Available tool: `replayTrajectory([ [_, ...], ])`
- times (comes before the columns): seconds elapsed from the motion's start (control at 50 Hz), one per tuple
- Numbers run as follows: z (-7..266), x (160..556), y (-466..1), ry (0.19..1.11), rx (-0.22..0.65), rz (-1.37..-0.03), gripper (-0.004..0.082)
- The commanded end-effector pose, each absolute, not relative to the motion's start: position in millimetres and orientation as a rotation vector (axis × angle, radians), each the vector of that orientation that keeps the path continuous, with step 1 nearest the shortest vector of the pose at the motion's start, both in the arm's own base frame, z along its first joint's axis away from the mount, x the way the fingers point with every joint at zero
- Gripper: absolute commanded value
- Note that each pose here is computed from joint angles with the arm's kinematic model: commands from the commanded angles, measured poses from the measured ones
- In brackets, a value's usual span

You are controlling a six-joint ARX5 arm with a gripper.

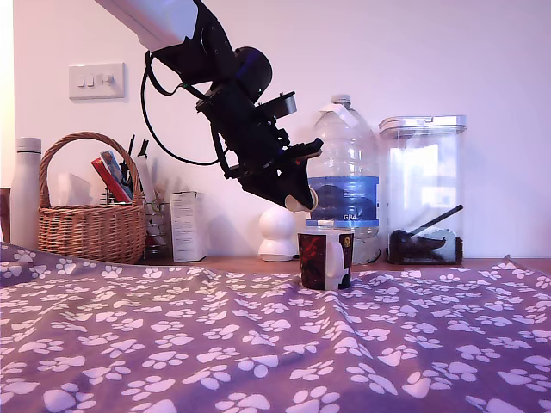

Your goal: Pick up the coffee capsules from the table one by one and drop them inside the nearest coffee cup

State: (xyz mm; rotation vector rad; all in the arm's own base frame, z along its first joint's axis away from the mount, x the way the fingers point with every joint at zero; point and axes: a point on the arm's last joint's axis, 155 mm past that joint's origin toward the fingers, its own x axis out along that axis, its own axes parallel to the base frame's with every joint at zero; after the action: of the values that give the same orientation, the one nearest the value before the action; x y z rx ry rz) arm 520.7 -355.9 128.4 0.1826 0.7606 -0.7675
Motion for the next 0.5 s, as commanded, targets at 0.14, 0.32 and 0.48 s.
replayTrajectory([
  [0.14, 146.3, 512.3, -367.6, 0.725, 0.177, -0.786, 0.0214],
  [0.32, 151.8, 515.2, -371.9, 0.694, 0.174, -0.791, 0.0214],
  [0.48, 164.5, 518.9, -384.0, 0.627, 0.168, -0.808, 0.0214],
])
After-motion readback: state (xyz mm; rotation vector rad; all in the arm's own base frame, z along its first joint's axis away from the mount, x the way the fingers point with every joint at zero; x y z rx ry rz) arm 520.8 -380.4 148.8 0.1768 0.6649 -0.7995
